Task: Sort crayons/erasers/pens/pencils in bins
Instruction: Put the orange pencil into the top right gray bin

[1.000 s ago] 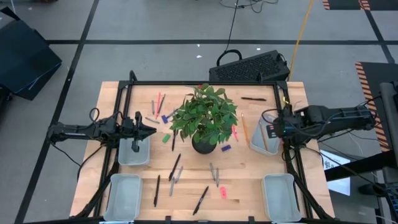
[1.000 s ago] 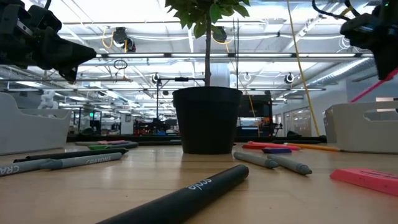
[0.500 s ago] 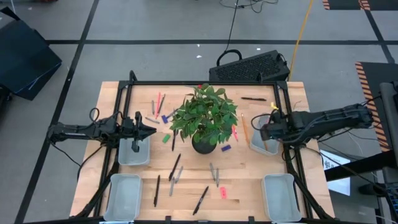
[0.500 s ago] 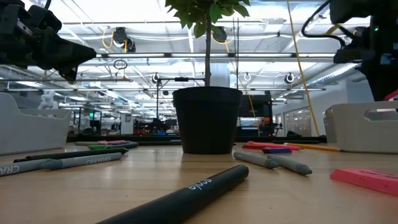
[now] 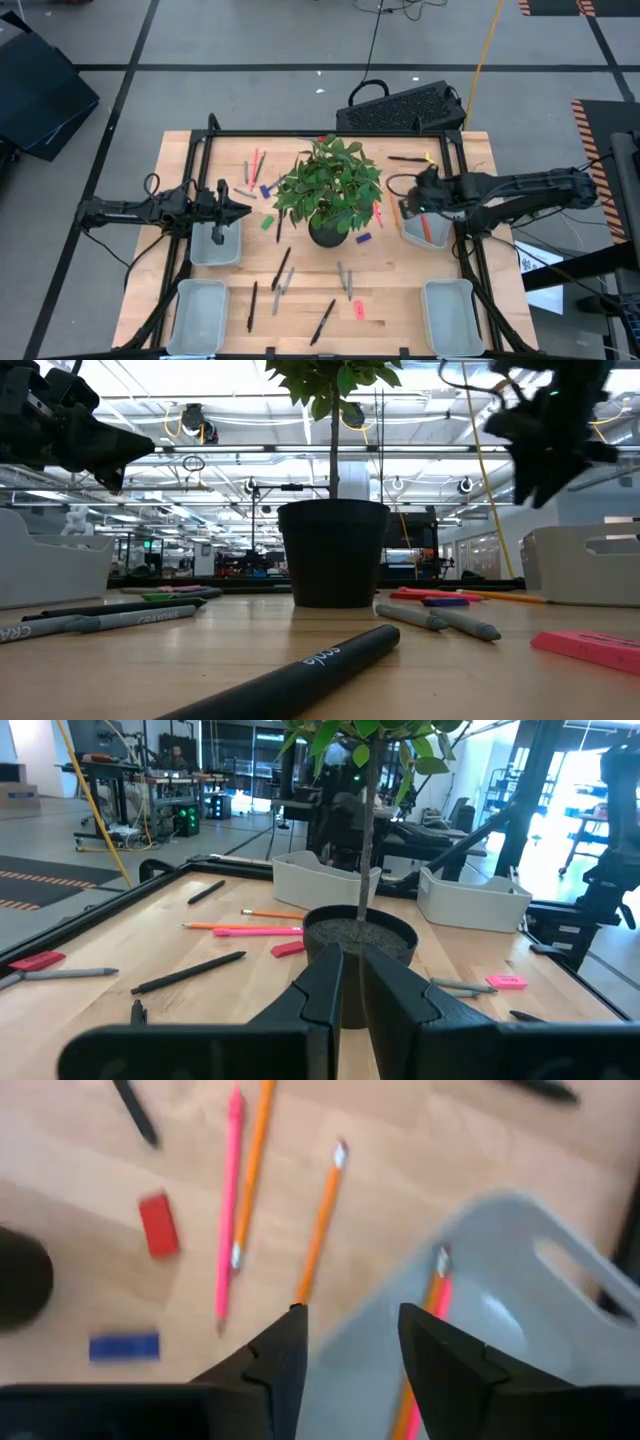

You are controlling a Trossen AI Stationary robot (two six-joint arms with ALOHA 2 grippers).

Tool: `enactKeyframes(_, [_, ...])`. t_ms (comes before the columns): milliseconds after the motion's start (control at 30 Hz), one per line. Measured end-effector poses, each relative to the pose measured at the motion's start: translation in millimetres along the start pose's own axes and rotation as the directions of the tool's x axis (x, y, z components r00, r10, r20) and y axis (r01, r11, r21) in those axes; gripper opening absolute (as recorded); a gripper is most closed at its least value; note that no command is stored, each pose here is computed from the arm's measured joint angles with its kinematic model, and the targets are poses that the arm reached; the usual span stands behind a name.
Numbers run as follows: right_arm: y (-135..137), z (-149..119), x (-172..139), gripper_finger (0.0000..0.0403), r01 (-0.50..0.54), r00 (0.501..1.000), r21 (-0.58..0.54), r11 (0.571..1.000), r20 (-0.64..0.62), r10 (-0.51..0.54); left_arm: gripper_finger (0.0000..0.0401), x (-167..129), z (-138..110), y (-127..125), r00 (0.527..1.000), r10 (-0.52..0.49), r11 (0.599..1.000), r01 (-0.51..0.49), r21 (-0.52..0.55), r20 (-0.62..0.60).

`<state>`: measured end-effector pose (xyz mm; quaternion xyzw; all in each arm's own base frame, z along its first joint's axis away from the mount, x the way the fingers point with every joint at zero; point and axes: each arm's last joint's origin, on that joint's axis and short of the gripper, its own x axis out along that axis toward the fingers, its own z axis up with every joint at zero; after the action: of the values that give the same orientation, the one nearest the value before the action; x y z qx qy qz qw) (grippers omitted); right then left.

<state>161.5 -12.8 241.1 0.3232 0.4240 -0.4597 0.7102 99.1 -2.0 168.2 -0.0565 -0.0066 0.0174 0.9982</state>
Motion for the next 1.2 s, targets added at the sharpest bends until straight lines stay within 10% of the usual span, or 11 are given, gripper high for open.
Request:
enactKeyframes(433, [14,87,111,0.0138,-0.048,0.998,0.034,0.998,-0.037,0.049,0.0042,0,0,0,1.000,0.000,1.000,0.000,0.000,0.000])
enactKeyframes(1200, [13,72,156,0.0054,0.098,0.966,0.080,0.992,-0.246,-0.076,0.0042,0,0,0,1.000,0.000,1.000,0.000,0.000,0.000])
